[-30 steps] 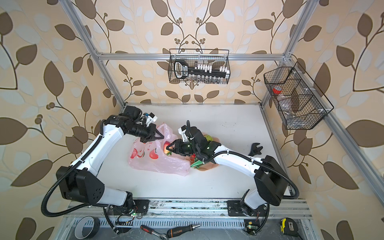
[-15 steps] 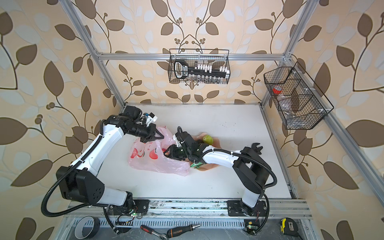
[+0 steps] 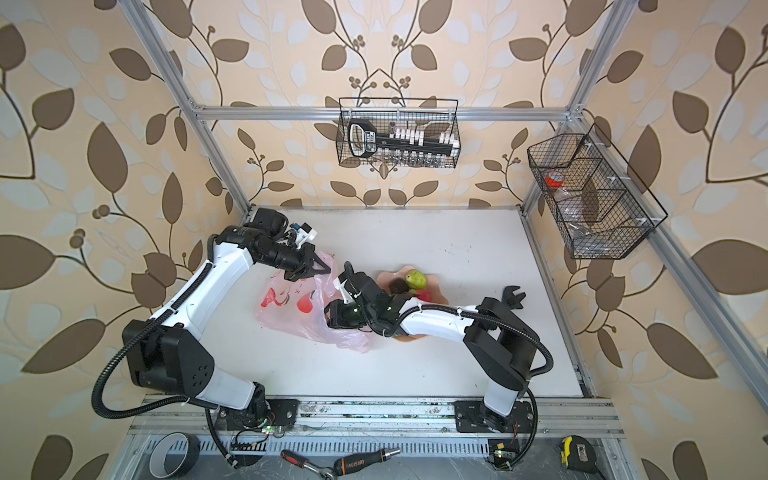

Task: Place the fruits into the plastic bag
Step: 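Lower the strawberry into the bag held by the left gripper and release, then withdraw the open right gripper from the bag up toward the plate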

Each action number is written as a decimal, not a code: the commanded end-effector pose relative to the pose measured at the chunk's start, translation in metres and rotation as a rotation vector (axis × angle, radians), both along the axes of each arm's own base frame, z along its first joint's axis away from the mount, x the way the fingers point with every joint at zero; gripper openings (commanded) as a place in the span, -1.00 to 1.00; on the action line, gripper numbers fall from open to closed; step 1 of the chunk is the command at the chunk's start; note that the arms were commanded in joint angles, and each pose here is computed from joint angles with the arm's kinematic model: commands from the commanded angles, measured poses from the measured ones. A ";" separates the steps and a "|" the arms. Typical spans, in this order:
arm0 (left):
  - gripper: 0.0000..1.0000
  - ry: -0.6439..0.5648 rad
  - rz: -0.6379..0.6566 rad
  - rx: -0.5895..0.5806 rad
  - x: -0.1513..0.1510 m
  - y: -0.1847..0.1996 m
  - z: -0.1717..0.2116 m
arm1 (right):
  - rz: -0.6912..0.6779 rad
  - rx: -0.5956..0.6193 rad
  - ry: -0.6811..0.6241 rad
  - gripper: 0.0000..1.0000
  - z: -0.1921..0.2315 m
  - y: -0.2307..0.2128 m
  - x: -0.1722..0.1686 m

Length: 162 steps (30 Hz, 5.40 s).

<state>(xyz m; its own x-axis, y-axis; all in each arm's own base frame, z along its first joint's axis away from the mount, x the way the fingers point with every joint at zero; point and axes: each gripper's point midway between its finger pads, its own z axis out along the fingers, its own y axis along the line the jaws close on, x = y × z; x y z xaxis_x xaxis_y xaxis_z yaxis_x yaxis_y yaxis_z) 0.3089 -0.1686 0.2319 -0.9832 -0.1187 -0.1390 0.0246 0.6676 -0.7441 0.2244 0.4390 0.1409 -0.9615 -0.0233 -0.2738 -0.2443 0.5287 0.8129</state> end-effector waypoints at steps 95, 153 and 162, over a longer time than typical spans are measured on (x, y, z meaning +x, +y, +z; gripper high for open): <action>-1.00 -0.043 -0.048 0.020 -0.026 0.002 -0.006 | -0.238 -0.043 -0.135 0.82 0.047 -0.078 0.028; -0.48 -0.164 -0.072 0.063 -0.023 0.003 0.044 | -0.379 -0.249 -0.439 0.95 0.088 -0.195 0.048; 0.53 -0.086 0.074 0.013 -0.038 0.002 0.056 | -0.290 -0.247 -0.425 0.95 0.074 -0.192 0.037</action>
